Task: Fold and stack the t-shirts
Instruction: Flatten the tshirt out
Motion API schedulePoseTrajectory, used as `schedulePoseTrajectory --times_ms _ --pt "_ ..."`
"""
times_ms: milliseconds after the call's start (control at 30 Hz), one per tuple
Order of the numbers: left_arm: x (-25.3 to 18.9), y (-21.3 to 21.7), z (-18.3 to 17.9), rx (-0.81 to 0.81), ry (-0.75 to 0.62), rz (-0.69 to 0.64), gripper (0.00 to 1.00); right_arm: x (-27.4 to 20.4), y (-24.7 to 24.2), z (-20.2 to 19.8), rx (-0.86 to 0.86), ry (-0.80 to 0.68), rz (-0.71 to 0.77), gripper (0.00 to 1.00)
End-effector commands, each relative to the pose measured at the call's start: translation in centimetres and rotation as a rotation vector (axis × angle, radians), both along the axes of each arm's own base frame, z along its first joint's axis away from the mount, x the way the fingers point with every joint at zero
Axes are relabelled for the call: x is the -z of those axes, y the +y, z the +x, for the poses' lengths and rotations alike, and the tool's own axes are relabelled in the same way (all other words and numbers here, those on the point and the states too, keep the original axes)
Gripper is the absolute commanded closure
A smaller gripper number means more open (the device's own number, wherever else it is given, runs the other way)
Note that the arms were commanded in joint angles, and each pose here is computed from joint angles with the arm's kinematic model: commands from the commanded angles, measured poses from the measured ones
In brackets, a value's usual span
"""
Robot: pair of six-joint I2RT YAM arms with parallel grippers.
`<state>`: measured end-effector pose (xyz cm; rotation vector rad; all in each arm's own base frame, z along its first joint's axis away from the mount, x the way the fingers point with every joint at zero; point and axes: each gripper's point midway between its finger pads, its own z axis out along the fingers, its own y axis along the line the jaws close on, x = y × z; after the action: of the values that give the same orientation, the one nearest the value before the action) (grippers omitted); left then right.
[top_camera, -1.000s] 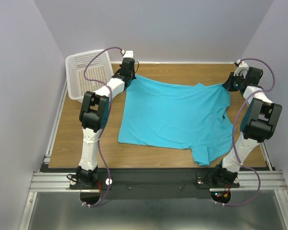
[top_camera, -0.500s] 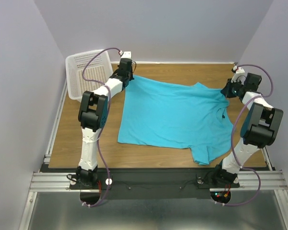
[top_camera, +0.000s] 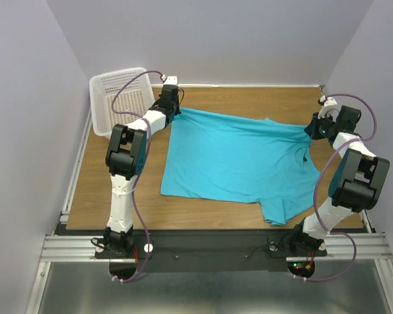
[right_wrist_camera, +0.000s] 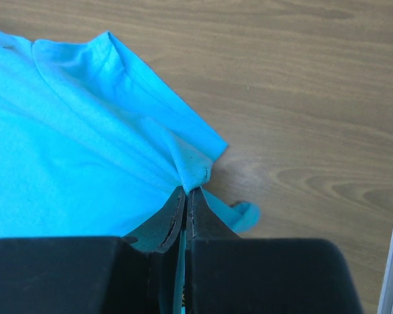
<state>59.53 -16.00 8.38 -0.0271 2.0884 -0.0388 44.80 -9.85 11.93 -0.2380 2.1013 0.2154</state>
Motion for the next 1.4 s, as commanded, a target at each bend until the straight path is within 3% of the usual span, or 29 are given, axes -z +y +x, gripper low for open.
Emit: schedulePoseTrajectory --times_ms 0,633,1367 --pt "-5.2 1.3 0.3 -0.029 -0.106 -0.009 1.00 -1.3 -1.0 -0.4 0.004 -0.058 -0.058 0.99" --pt "-4.9 2.7 -1.0 -0.085 -0.127 0.001 1.00 -0.5 -1.7 -3.3 0.038 -0.103 -0.087 0.99" --pt "-3.7 3.2 -1.9 -0.100 -0.100 0.007 1.00 -0.2 -1.9 -3.2 0.033 -0.114 -0.105 0.99"
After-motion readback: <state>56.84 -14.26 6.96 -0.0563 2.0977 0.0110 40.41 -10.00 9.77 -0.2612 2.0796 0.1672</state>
